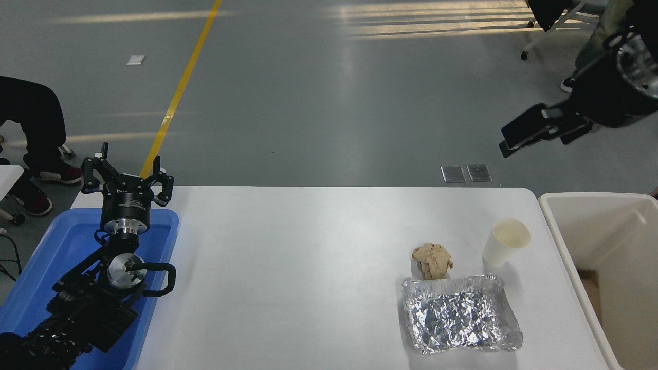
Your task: Pick up paper cup place in dustbin
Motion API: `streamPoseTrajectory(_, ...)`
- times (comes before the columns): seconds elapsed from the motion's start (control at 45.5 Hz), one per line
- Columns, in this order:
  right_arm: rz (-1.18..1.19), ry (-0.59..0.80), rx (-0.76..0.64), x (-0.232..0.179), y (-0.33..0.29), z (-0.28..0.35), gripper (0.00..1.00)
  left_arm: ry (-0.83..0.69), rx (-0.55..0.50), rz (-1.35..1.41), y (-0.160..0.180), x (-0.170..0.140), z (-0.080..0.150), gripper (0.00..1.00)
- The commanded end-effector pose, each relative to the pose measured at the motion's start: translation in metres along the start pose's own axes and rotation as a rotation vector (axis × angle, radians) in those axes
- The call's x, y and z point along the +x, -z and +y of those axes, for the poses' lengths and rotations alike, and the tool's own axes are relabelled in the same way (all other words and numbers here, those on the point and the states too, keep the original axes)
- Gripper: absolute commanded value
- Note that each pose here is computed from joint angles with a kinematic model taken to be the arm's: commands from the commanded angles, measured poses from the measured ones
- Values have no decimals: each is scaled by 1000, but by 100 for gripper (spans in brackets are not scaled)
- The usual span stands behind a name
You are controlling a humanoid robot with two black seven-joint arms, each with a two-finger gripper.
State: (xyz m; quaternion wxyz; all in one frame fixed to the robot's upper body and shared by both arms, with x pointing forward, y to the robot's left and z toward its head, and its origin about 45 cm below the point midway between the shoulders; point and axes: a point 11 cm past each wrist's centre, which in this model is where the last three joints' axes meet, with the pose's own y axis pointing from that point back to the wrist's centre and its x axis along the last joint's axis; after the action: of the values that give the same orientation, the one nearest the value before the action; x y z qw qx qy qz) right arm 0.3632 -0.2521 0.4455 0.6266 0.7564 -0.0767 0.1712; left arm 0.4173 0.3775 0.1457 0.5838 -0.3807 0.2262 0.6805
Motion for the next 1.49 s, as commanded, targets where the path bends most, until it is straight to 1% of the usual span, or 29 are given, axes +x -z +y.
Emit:
streamPoseTrajectory(0.0,-190,-6,193,3,21,2,100,0,0,0,0,0,0,99)
streamPoseTrajectory(0.066,-216,-6,213,3,21,2,100,0,0,0,0,0,0,99)
streamPoseTrajectory(0.308,-265,-18,221,3,14,7,100,0,0,0,0,0,0,99)
streamPoseTrajectory(0.44,-369,-36,311,6,15,13,100,0,0,0,0,0,0,99)
streamPoseTrajectory(0.484,-379,-34,319,5,16,14,100,0,0,0,0,0,0,99)
streamPoseTrajectory(0.505,-379,-37,315,5,15,15,97,0,0,0,0,0,0,99)
streamPoseTrajectory(0.527,-375,-35,304,3,13,16,95,0,0,0,0,0,0,99)
streamPoseTrajectory(0.593,-335,-21,235,-4,4,14,95,-1,-1,1,0,0,0,99)
streamPoseTrajectory(0.769,-44,116,-35,-40,-24,-12,99,-2,0,1,0,1,1,99)
streamPoseTrajectory(0.901,91,212,-152,-56,-39,-34,100,-1,-1,1,0,0,0,99)
streamPoseTrajectory(0.967,125,239,-179,-59,-41,-41,100,0,0,0,0,0,0,99)
streamPoseTrajectory(1.121,118,261,-184,-60,-49,-55,100,0,0,0,0,0,0,99)
streamPoseTrajectory(1.297,99,262,-243,-53,-76,-70,100,0,0,0,0,0,0,99)
streamPoseTrajectory(1.407,81,297,-285,-55,-94,-94,100,0,0,0,0,0,0,99)
streamPoseTrajectory(1.473,77,272,-303,-54,-104,-113,100,0,0,0,0,0,0,99)
